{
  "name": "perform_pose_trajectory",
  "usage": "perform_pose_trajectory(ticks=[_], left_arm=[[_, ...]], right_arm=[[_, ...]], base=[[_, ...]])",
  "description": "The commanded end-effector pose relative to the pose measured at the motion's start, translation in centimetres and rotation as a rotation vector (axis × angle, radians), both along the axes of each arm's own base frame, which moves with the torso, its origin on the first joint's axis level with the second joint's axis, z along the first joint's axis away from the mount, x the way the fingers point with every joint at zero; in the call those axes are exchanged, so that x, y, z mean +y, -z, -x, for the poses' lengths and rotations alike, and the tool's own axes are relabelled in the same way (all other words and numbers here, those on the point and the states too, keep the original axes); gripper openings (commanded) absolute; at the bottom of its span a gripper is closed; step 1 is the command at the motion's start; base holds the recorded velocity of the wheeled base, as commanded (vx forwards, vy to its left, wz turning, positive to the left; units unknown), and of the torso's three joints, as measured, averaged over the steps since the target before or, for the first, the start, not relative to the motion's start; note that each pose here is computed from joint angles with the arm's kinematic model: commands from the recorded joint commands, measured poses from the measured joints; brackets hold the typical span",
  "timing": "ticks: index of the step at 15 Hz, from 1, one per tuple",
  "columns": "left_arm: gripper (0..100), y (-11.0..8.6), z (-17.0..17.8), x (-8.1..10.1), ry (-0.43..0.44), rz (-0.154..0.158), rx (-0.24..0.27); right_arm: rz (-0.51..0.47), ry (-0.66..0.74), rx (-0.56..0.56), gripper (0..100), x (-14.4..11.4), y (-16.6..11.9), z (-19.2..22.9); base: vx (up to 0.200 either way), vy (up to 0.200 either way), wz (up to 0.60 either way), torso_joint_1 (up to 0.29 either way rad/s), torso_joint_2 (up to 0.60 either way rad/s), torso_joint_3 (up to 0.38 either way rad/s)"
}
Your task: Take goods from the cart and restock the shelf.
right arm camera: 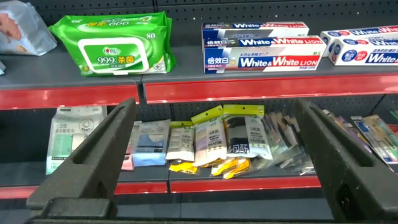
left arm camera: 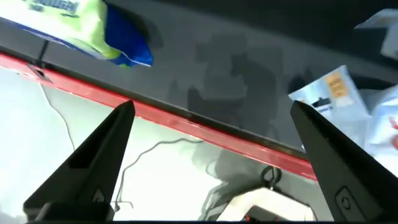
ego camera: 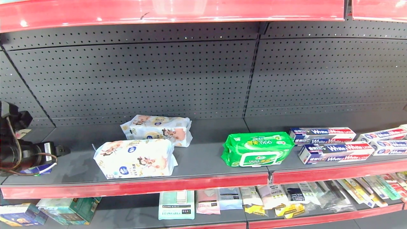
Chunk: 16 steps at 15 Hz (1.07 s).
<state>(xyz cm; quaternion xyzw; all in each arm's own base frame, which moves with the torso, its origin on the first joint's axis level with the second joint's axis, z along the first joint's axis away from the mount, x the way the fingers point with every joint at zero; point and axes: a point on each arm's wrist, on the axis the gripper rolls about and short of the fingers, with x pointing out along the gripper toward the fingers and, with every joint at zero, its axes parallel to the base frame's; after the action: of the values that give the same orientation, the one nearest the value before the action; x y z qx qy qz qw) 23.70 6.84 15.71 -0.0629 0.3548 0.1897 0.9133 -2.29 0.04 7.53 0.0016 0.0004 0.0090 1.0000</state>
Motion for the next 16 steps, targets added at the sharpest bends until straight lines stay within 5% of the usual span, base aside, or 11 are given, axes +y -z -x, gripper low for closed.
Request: perform_pose_trajectory(ticks=[1,16], left_arm=[[100,1.4,-1.3,0.0,0.015,0.013,0.048],[100,3.7,-5.1,-3.9,0.156,0.039,0.044]], right_arm=[[0.0,0.0,0.001,100,0.0,0.0,0.0],[0.0,-0.002,0.001,100,0.0,0.0,0.0]], base=[[0.0,0.0,0.0,0.0,0.0,0.0],[0.0,0.0,0.0,0.0,0.0,0.0]])
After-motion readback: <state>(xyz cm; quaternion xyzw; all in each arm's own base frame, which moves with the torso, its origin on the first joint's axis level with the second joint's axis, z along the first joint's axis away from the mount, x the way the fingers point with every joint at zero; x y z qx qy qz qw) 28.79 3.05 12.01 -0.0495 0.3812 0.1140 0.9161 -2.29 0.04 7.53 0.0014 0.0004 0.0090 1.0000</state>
